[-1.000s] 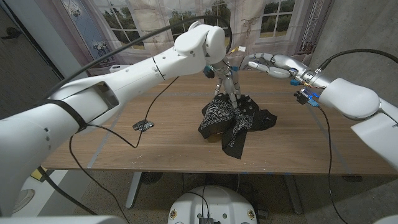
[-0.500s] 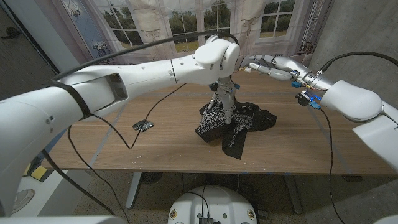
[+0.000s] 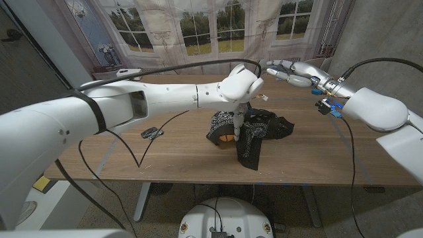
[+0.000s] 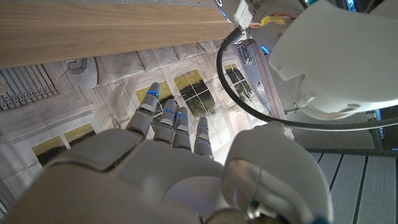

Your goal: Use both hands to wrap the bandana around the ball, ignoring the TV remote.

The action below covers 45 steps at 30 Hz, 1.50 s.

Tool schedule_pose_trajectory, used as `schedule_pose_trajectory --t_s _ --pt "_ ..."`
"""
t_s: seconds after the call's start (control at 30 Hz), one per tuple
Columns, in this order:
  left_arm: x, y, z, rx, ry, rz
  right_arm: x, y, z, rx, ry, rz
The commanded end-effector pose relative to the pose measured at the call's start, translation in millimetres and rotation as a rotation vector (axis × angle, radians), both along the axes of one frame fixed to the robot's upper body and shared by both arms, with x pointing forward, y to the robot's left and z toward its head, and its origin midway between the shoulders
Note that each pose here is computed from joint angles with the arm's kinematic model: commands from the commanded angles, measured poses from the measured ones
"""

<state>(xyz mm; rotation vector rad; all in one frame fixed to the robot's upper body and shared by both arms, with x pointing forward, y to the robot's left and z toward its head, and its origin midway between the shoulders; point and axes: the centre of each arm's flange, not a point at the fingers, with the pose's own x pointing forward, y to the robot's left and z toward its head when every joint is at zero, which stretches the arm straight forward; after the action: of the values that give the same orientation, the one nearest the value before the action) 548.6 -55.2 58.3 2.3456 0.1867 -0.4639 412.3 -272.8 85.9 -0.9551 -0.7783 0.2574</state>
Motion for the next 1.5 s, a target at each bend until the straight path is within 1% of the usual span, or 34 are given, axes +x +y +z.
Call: schedule_pose_trajectory --t_s 0.03,0.17,0.2,0.27,0.3,0.33,0.53,0.63,0.7,0.77,0.87,0.97,1.07,1.2,1.3,1.43,1.5 --pt "11.4 -3.5 -54.9 0.126 -0.084 -0.033 6.1 2.9 2.2 -0.008 0.018 -0.004" --pt "13.4 0.8 -63.7 0.102 -0.157 -0.069 8.7 5.1 4.5 -0.013 0.025 -0.005" --pt "13.3 3.1 -66.4 0.092 -0.191 -0.095 9.1 5.6 5.0 -0.014 0.026 -0.007" --pt "14.6 6.4 -70.8 0.075 -0.227 -0.131 9.9 6.5 6.0 -0.015 0.026 -0.007" --pt "14.4 9.6 -72.8 0.053 -0.266 -0.162 10.4 7.0 6.5 -0.017 0.026 -0.009" --pt "15.1 11.4 -74.4 0.049 -0.284 -0.179 11.0 7.6 7.1 -0.015 0.028 -0.013" --pt "14.6 24.5 -75.3 -0.08 -0.425 -0.313 14.2 9.3 9.5 -0.014 0.031 -0.016" --pt "15.0 28.6 -72.3 -0.136 -0.467 -0.352 15.9 9.8 10.6 -0.013 0.031 -0.013" --pt "16.0 30.1 -69.5 -0.16 -0.48 -0.355 16.9 10.1 11.1 -0.013 0.029 -0.013" --pt "17.1 32.1 -64.4 -0.197 -0.498 -0.37 18.8 9.9 11.7 -0.009 0.035 -0.01" --pt "18.7 34.3 -53.4 -0.262 -0.52 -0.383 20.0 10.0 12.2 -0.01 0.034 -0.013" --pt "19.5 38.4 -39.3 -0.355 -0.539 -0.398 19.9 9.6 12.7 -0.006 0.031 -0.01" --pt "19.5 43.3 -22.6 -0.475 -0.537 -0.413 19.3 8.9 12.5 0.0 0.028 -0.009" --pt "18.7 48.7 -0.3 -0.638 -0.495 -0.441 19.0 7.8 12.4 0.006 0.022 -0.006" --pt "16.9 52.2 14.0 -0.732 -0.474 -0.467 18.6 7.3 12.2 0.008 0.019 -0.007" --pt "15.6 57.1 28.5 -0.824 -0.452 -0.488 17.4 6.6 11.9 0.008 0.012 -0.009" --pt "15.7 59.3 33.3 -0.87 -0.449 -0.5 17.2 6.2 11.7 0.009 0.012 -0.008"
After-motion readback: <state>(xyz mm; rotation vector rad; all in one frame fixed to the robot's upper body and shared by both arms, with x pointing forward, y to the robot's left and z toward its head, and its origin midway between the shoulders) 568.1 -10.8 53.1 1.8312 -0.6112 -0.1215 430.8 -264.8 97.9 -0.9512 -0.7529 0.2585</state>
